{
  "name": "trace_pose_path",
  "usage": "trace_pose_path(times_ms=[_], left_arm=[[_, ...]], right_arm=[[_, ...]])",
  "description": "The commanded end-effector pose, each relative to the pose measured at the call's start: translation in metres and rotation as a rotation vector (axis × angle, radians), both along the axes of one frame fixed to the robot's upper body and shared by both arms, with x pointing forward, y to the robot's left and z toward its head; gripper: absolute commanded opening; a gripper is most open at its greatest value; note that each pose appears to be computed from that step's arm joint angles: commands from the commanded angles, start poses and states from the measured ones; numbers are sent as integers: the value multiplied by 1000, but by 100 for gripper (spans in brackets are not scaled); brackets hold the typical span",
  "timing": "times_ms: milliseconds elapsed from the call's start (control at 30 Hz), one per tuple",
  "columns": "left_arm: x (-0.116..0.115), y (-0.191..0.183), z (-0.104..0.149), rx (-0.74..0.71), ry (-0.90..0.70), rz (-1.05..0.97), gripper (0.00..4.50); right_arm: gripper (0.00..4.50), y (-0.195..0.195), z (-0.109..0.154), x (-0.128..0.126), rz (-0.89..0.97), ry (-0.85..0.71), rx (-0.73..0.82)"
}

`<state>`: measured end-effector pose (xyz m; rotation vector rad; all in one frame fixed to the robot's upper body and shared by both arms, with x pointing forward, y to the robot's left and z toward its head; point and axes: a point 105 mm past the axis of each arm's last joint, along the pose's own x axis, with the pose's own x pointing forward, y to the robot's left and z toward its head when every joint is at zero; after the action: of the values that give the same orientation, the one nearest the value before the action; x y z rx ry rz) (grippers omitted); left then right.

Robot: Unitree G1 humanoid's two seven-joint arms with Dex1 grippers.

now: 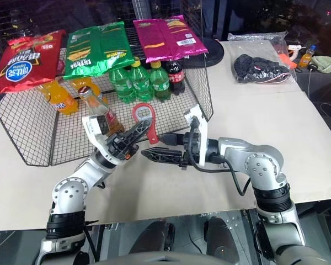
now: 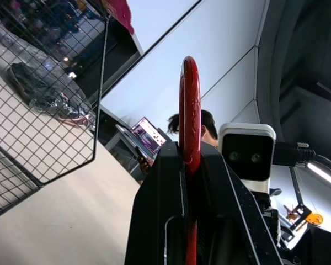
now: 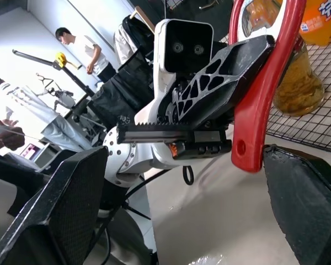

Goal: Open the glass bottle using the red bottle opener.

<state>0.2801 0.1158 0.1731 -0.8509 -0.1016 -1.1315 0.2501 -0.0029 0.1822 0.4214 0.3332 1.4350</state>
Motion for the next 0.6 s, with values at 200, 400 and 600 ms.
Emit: trace_pose_path(times_ms=[200,400,600], left_arm=[[-3,-3,9,-36,-46,-6,9],[-4,-5,5,-39,-18,-23,0],[-4,-3,2,-59,25,-42,0]], right_arm=[[450,12,3,-4,14,-34,28],[395,14,6,2,-14,-47,58],[115,15,5,2,-8,-52,60]])
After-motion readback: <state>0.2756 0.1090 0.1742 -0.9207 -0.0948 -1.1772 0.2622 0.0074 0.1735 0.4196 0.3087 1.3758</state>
